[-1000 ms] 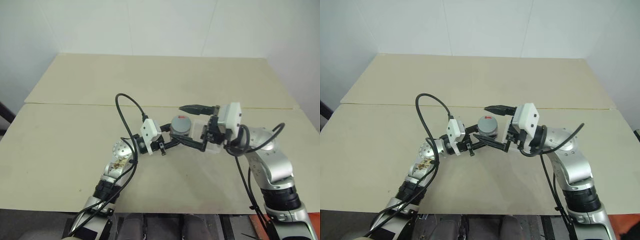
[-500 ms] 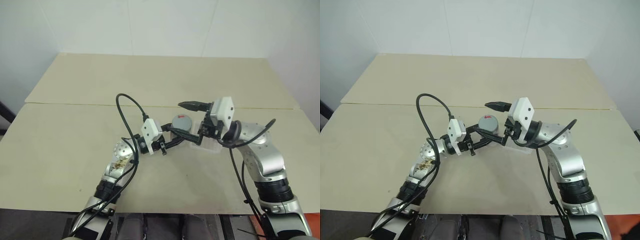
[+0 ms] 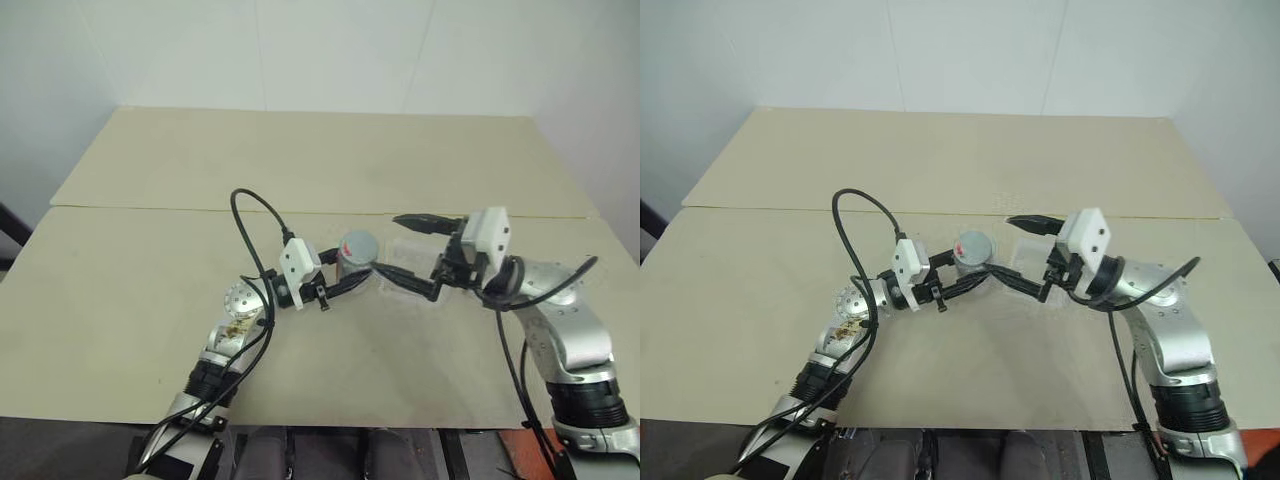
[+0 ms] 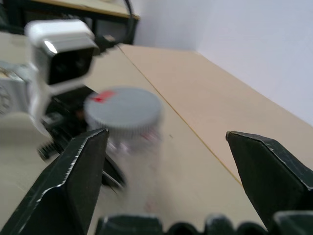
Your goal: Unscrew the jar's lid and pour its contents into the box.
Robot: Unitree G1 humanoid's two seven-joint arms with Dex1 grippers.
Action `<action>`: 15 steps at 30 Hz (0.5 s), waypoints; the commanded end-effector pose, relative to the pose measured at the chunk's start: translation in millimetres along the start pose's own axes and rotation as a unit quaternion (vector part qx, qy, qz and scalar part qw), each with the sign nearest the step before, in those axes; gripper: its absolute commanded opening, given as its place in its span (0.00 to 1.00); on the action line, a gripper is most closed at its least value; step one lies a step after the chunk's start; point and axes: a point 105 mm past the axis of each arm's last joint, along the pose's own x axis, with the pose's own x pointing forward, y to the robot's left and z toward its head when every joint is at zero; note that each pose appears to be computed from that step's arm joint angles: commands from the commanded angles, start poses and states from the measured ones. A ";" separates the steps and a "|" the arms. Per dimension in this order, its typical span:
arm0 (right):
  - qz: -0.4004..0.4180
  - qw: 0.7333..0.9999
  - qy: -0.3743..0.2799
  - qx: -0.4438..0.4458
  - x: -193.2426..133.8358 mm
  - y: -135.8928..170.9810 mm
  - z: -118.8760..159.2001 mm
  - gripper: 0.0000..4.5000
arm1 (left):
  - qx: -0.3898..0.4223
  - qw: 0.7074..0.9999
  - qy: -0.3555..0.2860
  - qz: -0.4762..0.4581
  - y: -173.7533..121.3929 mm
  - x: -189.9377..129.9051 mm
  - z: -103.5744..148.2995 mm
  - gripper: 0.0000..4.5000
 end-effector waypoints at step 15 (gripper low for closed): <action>0.050 0.998 -0.032 -0.004 1.4 17.0 23.7 0.99 | 0.021 0.999 -0.022 -0.011 -3.0 3.0 10.6 0.43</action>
